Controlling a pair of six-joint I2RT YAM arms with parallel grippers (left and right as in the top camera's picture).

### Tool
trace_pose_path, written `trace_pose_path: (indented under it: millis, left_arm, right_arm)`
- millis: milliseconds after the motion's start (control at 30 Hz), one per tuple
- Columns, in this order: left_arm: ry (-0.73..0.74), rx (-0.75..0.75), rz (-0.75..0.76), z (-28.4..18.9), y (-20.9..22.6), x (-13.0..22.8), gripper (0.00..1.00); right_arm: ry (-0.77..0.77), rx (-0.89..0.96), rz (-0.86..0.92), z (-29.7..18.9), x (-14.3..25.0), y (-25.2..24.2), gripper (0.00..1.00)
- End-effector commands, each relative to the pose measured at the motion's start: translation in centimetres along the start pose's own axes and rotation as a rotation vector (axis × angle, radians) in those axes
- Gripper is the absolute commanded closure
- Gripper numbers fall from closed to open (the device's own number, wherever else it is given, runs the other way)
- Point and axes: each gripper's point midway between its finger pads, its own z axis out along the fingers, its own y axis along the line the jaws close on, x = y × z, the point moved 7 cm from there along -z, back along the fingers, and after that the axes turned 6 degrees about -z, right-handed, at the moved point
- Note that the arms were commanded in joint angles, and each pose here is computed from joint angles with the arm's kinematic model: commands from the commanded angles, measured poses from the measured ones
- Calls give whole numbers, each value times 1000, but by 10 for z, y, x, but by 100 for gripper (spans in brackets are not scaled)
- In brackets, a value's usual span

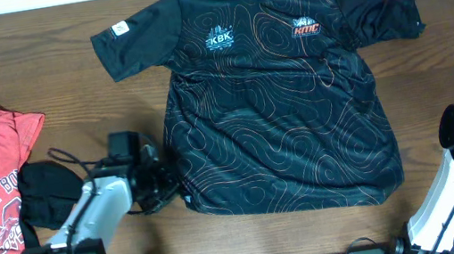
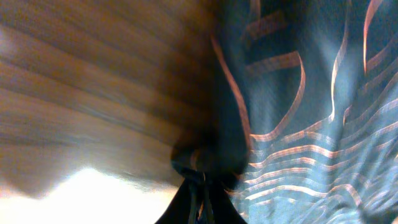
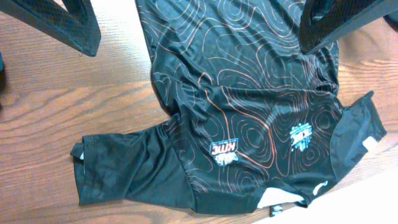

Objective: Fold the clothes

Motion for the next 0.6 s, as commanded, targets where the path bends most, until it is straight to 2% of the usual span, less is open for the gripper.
trace_pose_path:
  millis: [0,200,367,567]
  left_arm:
    - [-107,-160,-151,-5,39,-26,94]
    - [-281,-83,-265,-52,54,-82,94]
    - [-426,-32,-251,-91,49,-122,94]
    - [-611,54,-214,-132,22,-177,94]
  right_arm:
    - [-3,-15,-28,-2,1,6,1]
    - [-3,-15,-29,-2,1,6,1]
    - [-10,-15,-32,-2,-1,6,1]
    - [-11,-23,-51,1,-2,14,1]
